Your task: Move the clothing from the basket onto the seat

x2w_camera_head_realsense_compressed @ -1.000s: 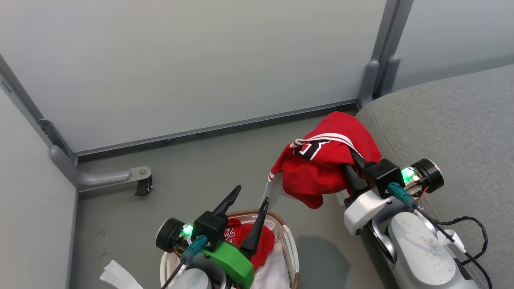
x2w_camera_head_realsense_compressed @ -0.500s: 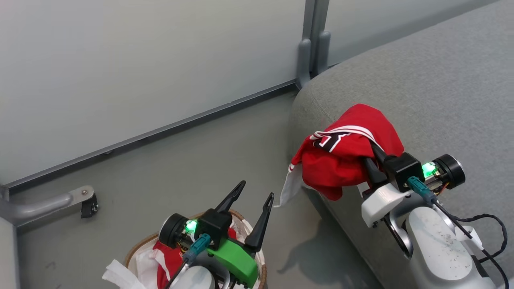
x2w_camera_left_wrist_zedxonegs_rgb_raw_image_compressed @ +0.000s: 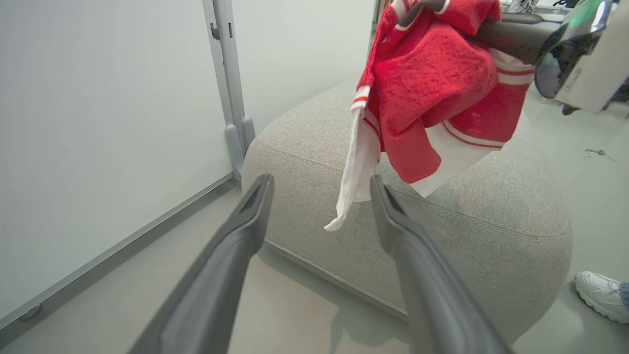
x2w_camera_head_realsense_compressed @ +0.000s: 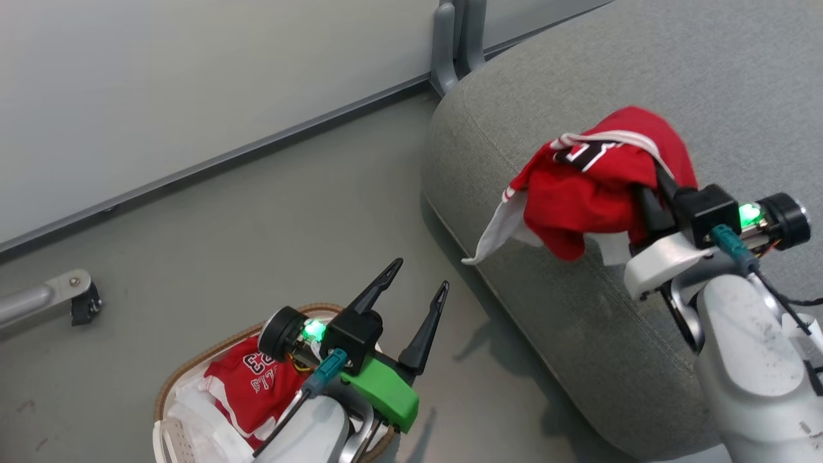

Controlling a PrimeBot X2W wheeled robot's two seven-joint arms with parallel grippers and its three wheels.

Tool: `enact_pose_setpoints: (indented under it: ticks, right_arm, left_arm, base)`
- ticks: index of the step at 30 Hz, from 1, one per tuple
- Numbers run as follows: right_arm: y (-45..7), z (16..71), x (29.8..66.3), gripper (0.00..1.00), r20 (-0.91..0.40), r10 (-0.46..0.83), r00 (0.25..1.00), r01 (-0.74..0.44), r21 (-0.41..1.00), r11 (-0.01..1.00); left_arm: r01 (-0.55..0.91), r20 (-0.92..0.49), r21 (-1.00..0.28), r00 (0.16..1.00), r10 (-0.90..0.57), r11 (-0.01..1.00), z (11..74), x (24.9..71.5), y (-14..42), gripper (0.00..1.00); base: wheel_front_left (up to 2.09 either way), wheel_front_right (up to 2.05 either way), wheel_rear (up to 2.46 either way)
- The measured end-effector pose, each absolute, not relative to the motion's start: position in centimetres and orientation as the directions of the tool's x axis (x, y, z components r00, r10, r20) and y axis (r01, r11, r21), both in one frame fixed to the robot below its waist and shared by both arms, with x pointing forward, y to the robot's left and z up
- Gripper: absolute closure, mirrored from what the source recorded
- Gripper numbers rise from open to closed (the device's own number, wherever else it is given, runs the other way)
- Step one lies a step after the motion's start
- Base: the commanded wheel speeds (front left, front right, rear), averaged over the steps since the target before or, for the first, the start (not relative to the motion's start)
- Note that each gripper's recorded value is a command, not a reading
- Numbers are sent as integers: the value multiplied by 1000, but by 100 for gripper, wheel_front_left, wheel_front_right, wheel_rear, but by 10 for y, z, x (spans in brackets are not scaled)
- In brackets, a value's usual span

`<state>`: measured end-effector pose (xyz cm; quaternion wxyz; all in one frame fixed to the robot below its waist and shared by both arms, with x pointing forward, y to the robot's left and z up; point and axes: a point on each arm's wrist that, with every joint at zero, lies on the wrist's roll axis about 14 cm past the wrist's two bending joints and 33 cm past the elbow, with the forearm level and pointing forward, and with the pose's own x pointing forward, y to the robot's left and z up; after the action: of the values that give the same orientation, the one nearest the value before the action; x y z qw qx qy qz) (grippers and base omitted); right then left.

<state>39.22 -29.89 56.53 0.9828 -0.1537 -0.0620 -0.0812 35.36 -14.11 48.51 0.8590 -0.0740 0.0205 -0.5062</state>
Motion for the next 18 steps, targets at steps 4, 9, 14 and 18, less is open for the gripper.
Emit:
enact_pose_setpoints:
  ticks: [4, 9, 14, 18]
  right_arm:
    - [-319, 586, 417, 100, 181, -156, 971, 211, -344, 915]
    - [-351, 627, 459, 100, 250, -173, 953, 265, -404, 876]
    - [-379, 656, 502, 100, 300, -199, 933, 318, -432, 844]
    - [-407, 650, 528, 100, 276, -249, 928, 356, -467, 810]
  left_arm:
    - [864, 40, -145, 491, -870, 482, 479, 369, -141, 0]
    - [859, 30, -133, 503, -864, 495, 464, 396, -135, 0]
    - [859, 3, -117, 502, -865, 498, 438, 421, -128, 0]
    - [854, -17, -116, 509, -861, 507, 416, 441, -122, 0]
  base:
    - [0, 0, 0]
    - [0, 0, 0]
    - [0, 0, 0]
    - [0, 0, 0]
